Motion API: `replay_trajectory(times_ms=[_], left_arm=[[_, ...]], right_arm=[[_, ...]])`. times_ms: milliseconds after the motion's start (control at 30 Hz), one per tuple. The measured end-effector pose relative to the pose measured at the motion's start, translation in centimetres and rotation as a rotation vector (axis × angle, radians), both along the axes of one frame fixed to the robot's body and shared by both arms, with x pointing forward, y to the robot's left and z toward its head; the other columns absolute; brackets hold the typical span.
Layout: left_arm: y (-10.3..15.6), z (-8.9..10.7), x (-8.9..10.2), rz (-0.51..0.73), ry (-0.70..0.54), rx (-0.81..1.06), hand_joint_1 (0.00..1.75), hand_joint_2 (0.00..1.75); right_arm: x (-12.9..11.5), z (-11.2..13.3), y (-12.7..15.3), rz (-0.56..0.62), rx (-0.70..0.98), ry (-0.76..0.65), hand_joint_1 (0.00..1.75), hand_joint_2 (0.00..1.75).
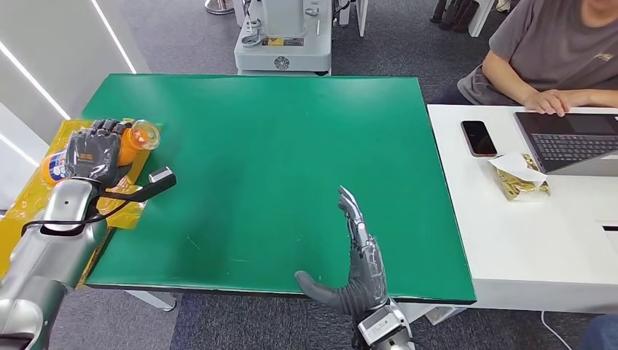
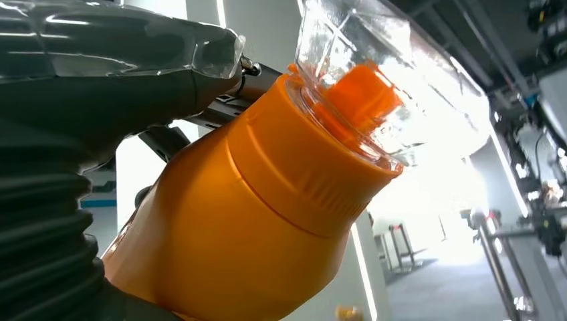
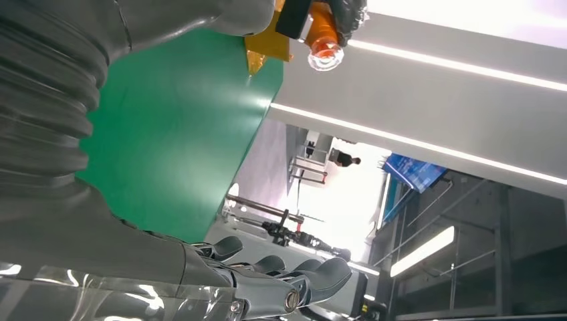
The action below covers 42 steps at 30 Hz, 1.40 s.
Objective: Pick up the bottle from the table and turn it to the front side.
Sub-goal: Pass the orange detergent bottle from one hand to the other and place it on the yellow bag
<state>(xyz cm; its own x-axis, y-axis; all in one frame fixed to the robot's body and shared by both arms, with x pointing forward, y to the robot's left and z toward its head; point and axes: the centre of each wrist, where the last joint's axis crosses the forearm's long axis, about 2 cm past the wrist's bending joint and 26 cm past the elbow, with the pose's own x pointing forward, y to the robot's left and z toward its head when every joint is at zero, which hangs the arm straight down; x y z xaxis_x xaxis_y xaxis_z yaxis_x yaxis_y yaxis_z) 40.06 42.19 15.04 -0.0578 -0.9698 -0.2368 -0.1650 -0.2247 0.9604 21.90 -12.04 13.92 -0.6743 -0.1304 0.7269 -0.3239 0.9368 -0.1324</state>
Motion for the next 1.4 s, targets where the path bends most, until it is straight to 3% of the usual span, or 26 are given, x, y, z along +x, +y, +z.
replay_trajectory(times_ms=[500, 733, 933, 1400], left_arm=[[0.4, -3.1, -1.2, 0.067, 0.107, -0.025, 1.75, 1.75], [0.1, -3.5, -1.3, 0.048, 0.102, -0.052, 1.75, 1.75], [-1.1, -6.1, -2.7, 0.016, 0.097, -0.147, 1.75, 1.75], [-1.3, -8.6, -4.7, 0.047, 0.162, -0.139, 1.75, 1.75]], right_arm=[[-0.6, -0.2, 0.1, 0.02, -0.025, 0.02, 0.0, 1.75], [-0.7, -0.2, 0.1, 0.017, -0.026, 0.02, 0.0, 1.75], [-1.3, -0.5, 0.1, -0.003, -0.029, 0.031, 0.0, 1.75], [-1.4, -0.7, 0.1, 0.02, -0.019, 0.054, 0.0, 1.75]])
